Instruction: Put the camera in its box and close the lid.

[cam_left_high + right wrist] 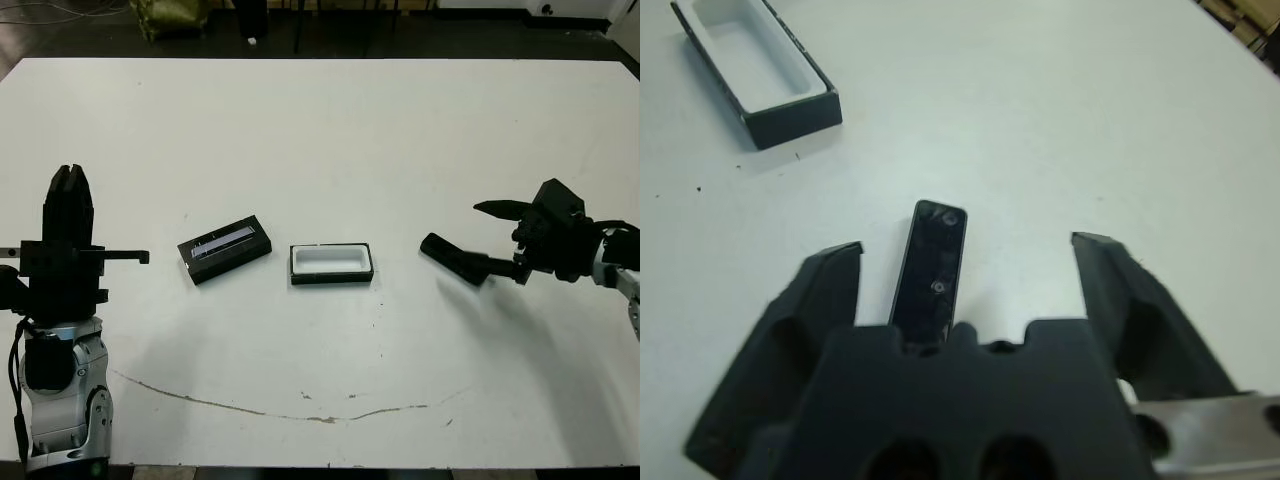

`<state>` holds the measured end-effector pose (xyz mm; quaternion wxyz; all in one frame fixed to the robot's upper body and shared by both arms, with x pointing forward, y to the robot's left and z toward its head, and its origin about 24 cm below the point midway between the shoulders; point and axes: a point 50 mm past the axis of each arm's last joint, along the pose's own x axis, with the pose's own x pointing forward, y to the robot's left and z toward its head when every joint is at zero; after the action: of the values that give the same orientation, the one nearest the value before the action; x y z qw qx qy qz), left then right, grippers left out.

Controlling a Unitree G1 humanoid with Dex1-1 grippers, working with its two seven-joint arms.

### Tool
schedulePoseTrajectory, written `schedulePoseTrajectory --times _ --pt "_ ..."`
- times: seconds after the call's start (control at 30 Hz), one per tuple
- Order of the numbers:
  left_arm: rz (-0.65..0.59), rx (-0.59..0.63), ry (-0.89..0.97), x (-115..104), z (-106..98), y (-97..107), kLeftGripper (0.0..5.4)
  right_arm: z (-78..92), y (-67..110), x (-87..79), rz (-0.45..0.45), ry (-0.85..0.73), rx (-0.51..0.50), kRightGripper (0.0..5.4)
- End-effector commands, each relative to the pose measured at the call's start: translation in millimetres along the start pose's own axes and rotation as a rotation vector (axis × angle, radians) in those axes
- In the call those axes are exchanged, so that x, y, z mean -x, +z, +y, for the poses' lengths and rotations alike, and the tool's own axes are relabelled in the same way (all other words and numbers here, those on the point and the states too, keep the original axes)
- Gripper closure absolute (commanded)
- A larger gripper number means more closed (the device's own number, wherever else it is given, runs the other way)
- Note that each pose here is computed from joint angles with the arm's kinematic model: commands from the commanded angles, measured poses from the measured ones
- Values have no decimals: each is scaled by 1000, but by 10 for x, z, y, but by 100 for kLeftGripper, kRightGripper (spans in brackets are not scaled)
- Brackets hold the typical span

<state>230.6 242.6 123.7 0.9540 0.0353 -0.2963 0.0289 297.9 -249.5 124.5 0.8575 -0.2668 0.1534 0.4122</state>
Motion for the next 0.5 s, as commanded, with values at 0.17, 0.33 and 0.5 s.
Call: schedulePoseTrajectory --times 0.17,0.33,0.5 --pt "35 0 -6 35 14 -48 540 14 2 -23 4 -19 71 220" --pt "41 6 -2 34 10 -46 540 25 6 -25 21 4 73 187" --pt "34 0 -11 32 12 -47 540 43 -23 -46 9 6 57 137"
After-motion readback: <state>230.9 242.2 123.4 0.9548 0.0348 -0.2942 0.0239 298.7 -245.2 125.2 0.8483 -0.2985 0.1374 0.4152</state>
